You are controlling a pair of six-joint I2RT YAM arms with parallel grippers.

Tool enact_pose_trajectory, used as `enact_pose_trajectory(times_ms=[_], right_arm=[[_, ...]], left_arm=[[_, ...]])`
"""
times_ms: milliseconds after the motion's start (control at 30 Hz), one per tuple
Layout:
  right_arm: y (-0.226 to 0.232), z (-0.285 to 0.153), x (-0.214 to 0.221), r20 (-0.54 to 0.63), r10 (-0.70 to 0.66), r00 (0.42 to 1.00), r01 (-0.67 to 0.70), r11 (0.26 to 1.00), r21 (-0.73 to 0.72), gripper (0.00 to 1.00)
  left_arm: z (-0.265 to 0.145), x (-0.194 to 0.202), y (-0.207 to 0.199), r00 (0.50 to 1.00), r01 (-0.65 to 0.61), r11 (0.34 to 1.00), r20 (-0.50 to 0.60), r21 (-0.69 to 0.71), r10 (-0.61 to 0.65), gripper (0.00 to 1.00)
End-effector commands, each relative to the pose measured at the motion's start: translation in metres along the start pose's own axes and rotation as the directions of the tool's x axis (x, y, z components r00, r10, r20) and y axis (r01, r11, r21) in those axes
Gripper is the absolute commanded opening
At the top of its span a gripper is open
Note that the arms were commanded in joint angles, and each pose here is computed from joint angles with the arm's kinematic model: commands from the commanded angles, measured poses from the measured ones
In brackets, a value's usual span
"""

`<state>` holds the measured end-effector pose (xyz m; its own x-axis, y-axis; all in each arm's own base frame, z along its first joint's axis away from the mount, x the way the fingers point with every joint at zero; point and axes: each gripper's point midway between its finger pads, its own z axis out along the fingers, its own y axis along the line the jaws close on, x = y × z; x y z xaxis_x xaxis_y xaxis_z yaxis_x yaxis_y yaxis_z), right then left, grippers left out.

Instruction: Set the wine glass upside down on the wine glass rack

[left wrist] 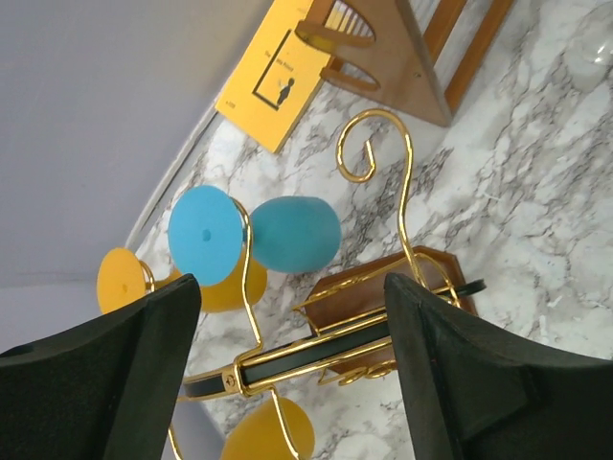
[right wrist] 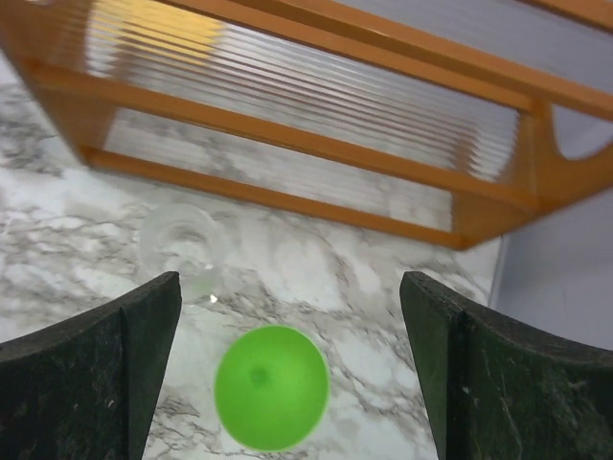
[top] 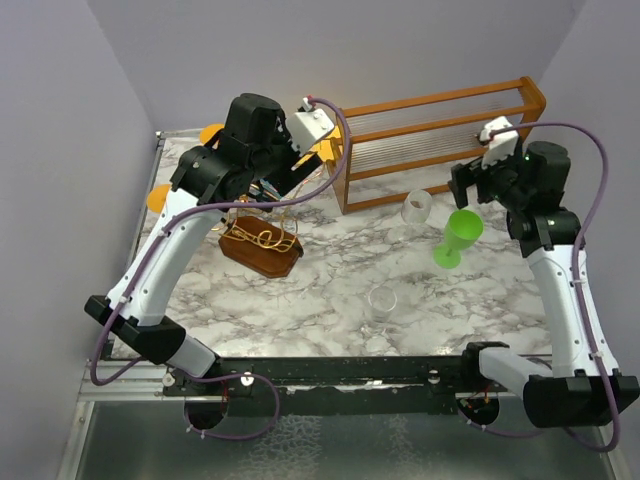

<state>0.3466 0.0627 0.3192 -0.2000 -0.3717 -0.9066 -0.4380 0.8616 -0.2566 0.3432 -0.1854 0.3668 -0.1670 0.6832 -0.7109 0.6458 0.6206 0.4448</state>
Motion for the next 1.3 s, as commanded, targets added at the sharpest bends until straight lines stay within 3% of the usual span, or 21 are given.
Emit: enact_pose_trajectory(times_ms=[0, 133, 333, 500, 700, 933, 1100, 1267], right_arm=[[-0.051, -0.021, 0.012, -0.016, 0.092, 0.996, -0.087, 0.980, 0.180, 0.93], [-0.061, -0.025, 0.044, -0.130, 0.104, 0.986, -0.067, 0.964, 0.258, 0.82], [-0.045, -0.014, 0.095, -0.275, 0.143, 0.951, -0.086, 0.974, 0.209, 0.72], [-0.045, -0.009, 0.131, -0.390, 0.150, 0.908, -0.066, 0.973, 0.221, 0.64], [-0.033, -0.011, 0.156, -0.448, 0.157, 0.880, -0.073, 0.977, 0.199, 0.54], [-0.037, -0.008, 0.166, -0.475, 0.154, 0.867, -0.055, 0.975, 0.215, 0.36], [-0.034, 0.000, 0.170, -0.491, 0.155, 0.857, -0.074, 0.981, 0.182, 0.29], [-0.034, 0.007, 0.173, -0.504, 0.159, 0.849, -0.084, 0.982, 0.168, 0.27]], left_arm=[[-0.009, -0.020, -0.019, 0.992, 0.077, 0.989, 0.086, 0.124, -0.089, 0.84], [-0.015, -0.021, -0.027, 0.986, 0.109, 0.978, 0.103, 0.177, -0.129, 0.90], [-0.030, -0.010, -0.010, 0.973, 0.170, 0.977, 0.136, 0.125, -0.186, 0.97], [-0.033, 0.001, -0.010, 0.959, 0.215, 0.963, 0.152, 0.164, -0.240, 0.98], [-0.039, 0.003, -0.006, 0.922, 0.292, 0.929, 0.191, 0.228, -0.337, 0.99], [-0.048, 0.007, 0.002, 0.908, 0.302, 0.931, 0.233, 0.206, -0.347, 0.99], [-0.052, 0.013, 0.009, 0.906, 0.308, 0.934, 0.246, 0.180, -0.346, 0.99], [-0.054, 0.017, 0.012, 0.902, 0.313, 0.932, 0.251, 0.182, -0.352, 0.99]])
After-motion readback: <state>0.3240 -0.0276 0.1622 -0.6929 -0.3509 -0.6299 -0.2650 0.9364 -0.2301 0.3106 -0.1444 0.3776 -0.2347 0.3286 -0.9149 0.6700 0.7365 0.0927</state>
